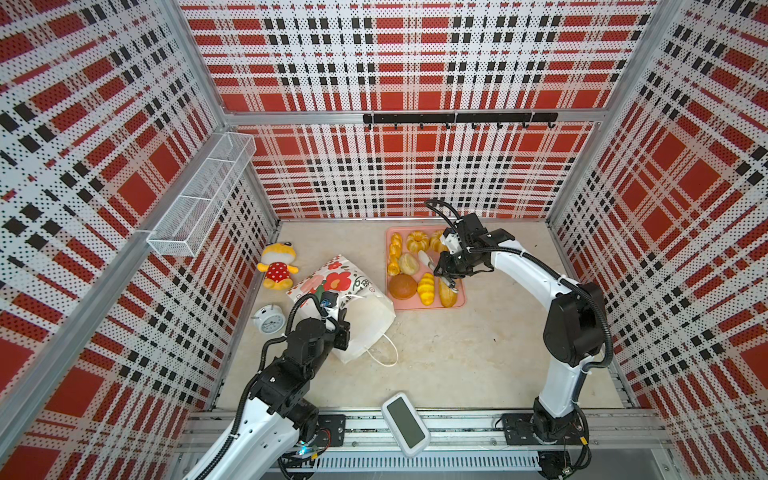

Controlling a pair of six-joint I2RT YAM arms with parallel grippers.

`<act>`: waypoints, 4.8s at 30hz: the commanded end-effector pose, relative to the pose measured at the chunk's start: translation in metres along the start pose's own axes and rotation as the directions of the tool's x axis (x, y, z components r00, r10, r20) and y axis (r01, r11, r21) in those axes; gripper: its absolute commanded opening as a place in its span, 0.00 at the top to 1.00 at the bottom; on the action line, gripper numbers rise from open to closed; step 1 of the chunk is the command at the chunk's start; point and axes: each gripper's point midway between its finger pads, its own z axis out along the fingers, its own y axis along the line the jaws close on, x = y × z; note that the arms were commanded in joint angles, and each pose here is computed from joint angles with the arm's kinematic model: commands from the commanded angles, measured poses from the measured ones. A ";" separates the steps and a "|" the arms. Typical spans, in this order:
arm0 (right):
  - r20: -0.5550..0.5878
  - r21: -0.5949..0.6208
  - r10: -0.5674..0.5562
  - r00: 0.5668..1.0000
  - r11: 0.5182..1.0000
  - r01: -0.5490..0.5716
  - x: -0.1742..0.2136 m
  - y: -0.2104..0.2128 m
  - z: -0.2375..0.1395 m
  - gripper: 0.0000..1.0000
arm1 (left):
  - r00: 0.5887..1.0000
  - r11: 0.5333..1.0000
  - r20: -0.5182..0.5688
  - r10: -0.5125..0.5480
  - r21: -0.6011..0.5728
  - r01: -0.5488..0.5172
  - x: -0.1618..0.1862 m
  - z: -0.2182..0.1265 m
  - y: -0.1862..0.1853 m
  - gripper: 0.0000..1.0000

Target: Take the fake bread out of the paper bag

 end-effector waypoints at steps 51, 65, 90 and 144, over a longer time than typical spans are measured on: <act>-0.100 0.432 -0.267 0.958 0.856 0.284 -0.012 0.041 0.030 0.61 | 1.000 1.000 0.019 -0.012 -0.002 0.012 -0.006 -0.002 0.000 1.00; -0.095 0.519 -0.233 0.968 0.818 0.248 -0.015 0.002 0.009 0.71 | 1.000 1.000 0.018 -0.009 -0.007 0.009 -0.005 -0.004 0.001 1.00; -0.050 0.556 -0.119 0.992 0.821 0.127 -0.010 -0.066 -0.035 0.64 | 1.000 1.000 0.013 -0.003 -0.006 0.004 -0.005 -0.002 0.000 1.00; -0.009 0.381 -0.084 0.996 0.921 0.081 -0.062 -0.054 -0.027 0.90 | 1.000 1.000 0.017 -0.003 -0.008 0.003 -0.005 -0.003 0.001 1.00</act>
